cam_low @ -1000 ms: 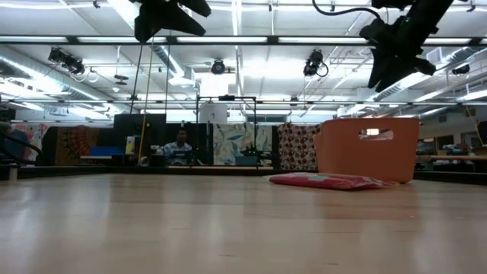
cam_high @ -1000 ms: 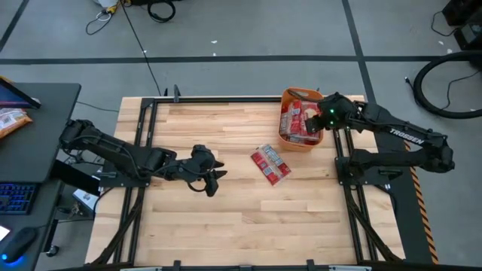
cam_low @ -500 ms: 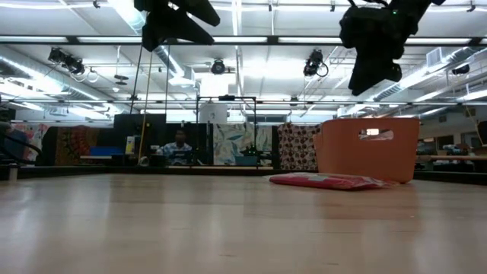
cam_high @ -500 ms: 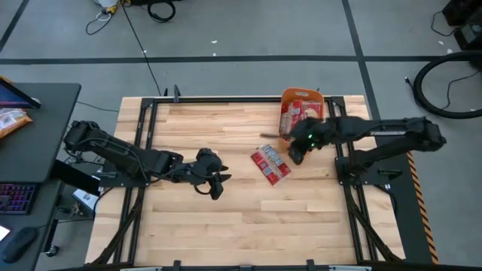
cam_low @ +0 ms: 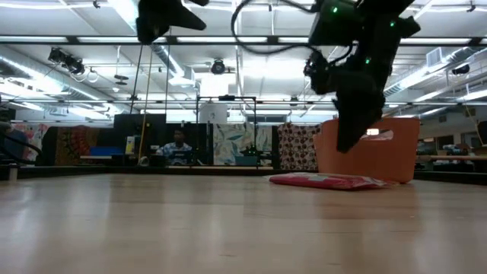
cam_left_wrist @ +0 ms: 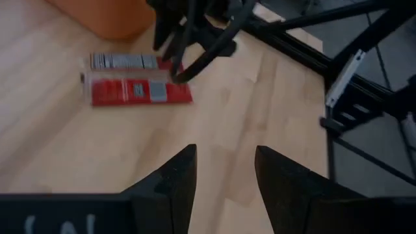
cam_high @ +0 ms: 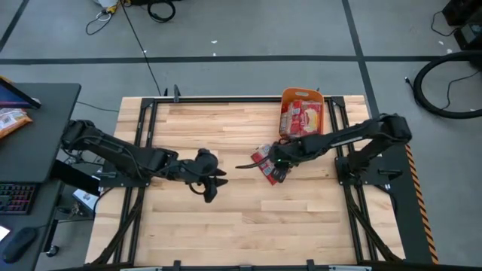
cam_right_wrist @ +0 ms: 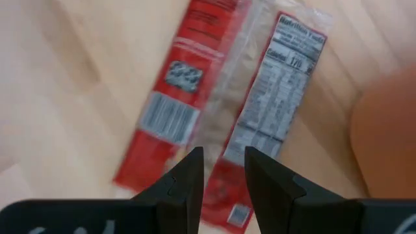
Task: Sort popcorn bags into baskets
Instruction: Put the red popcorn bag into the orange bin
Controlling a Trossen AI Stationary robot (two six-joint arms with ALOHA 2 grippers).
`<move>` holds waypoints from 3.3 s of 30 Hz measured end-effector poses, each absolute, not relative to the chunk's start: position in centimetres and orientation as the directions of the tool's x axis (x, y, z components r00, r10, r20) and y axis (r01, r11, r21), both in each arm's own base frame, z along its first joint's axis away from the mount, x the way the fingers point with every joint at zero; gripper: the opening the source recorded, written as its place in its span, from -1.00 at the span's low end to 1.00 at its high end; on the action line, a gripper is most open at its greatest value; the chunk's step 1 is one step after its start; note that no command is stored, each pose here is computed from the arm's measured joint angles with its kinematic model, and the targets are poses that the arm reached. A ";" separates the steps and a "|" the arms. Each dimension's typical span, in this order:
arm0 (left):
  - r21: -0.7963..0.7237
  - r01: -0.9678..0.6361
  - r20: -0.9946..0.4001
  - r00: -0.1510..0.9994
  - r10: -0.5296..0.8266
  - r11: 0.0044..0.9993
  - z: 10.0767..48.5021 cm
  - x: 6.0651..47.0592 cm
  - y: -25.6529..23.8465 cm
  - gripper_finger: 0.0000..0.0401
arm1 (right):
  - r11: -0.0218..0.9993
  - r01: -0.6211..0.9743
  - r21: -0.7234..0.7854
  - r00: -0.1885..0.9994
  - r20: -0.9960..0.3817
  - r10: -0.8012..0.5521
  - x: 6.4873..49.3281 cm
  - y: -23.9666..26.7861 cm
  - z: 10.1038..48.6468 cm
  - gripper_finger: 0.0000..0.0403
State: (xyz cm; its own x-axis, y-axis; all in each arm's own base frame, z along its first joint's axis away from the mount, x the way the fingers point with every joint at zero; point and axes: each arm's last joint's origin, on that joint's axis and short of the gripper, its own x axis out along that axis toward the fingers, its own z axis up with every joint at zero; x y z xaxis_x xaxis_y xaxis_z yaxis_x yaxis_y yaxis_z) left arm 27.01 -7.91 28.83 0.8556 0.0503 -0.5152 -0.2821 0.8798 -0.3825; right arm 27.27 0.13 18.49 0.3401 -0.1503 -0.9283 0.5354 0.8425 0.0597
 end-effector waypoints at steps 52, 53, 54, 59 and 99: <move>-0.536 -0.176 -0.532 0.830 -0.168 0.826 30.2 25.1 -8.0 -0.20 | 0.940 -0.107 -0.323 0.386 -0.885 -0.260 28.7 3.7 16.5 -0.42; -0.536 -0.176 -0.532 0.830 -0.168 0.826 30.2 25.1 -8.0 -0.20 | 0.930 -0.086 -0.357 0.362 -0.881 -0.304 28.5 3.5 16.4 -0.42; -0.536 -0.176 -0.532 0.830 -0.168 0.826 30.2 25.1 -8.0 -0.20 | 0.921 -0.064 -0.384 0.339 -0.876 -0.342 28.3 3.4 16.2 -0.42; -0.536 -0.176 -0.531 0.830 -0.168 0.826 30.2 25.1 -8.0 -0.20 | 0.929 -0.023 -0.370 0.273 -0.896 -0.350 27.4 2.5 15.3 -0.42; -0.507 -0.220 -0.522 0.848 -0.093 0.834 30.3 25.2 -7.7 -0.20 | 0.992 -0.110 -0.057 0.416 -0.909 -0.006 31.3 2.8 21.0 -0.20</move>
